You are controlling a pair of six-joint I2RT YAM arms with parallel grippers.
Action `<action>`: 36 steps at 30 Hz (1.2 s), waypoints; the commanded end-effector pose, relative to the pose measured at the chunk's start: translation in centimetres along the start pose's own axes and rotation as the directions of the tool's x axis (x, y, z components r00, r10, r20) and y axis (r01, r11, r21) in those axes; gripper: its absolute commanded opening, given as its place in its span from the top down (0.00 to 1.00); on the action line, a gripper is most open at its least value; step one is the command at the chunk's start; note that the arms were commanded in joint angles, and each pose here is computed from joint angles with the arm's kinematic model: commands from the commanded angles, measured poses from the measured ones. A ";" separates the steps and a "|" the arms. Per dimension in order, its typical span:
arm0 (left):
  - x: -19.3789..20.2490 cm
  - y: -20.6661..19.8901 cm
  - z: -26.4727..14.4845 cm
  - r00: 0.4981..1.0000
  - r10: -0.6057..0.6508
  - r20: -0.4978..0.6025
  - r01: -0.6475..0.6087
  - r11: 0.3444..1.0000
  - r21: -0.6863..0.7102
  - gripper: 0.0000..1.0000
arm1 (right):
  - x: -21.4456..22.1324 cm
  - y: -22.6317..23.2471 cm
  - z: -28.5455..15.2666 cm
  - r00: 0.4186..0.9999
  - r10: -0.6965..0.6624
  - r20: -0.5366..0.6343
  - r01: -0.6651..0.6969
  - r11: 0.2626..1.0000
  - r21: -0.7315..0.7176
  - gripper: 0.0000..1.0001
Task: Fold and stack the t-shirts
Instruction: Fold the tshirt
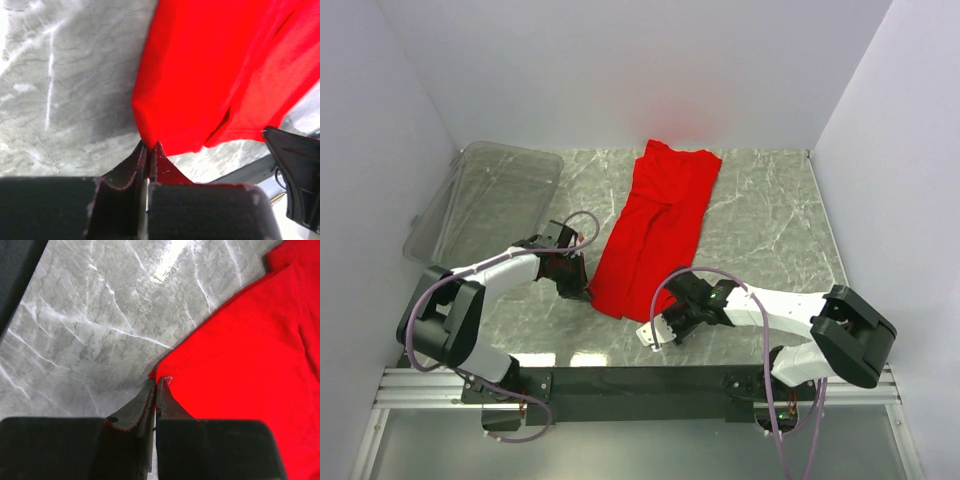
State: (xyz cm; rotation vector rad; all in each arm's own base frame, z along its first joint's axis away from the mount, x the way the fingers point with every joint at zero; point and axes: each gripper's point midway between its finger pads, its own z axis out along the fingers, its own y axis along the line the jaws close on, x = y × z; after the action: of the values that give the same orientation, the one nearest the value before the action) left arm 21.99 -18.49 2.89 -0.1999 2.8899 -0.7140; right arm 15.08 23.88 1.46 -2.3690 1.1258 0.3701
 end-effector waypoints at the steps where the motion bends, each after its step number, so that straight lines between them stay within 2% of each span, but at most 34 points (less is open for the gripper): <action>1: -0.8 -2.0 -1.5 0.997 0.050 0.057 -0.055 0.995 0.082 0.99 | -1.6 -0.9 -1.1 0.997 0.060 0.052 -0.062 0.997 0.035 1.00; 5: -1.1 -3.1 -2.4 0.996 0.053 0.073 -0.061 0.991 0.119 0.99 | -2.1 -2.1 -2.7 0.981 0.160 0.108 -0.171 0.980 0.099 1.00; 12: -2.6 -5.4 -3.5 0.996 0.035 0.088 -0.053 0.977 0.205 0.99 | -2.4 -4.1 -5.5 0.914 0.341 0.218 -0.380 0.909 0.171 1.00; 22: -5.4 -8.6 -5.5 0.995 -0.024 0.092 -0.006 0.950 0.313 0.99 | -1.0 -6.5 -8.0 0.828 0.469 0.307 -0.542 0.810 0.223 1.00; 29: -7.8 -10.0 -4.8 0.997 -0.037 0.071 0.011 0.939 0.343 0.99 | 1.0 -9.4 -9.8 0.729 0.570 0.379 -0.675 0.690 0.261 1.00; 36: -11.8 -11.9 -3.4 0.997 -0.035 0.071 0.008 0.937 0.349 0.99 | 4.2 -11.3 -11.2 0.598 0.686 0.414 -0.800 0.543 0.257 1.00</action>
State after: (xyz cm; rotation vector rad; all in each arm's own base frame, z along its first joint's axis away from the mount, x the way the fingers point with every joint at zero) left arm 31.70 -24.23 11.03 -0.2319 2.6952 -1.1170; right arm 24.97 21.04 10.82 -1.3898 1.8289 0.6052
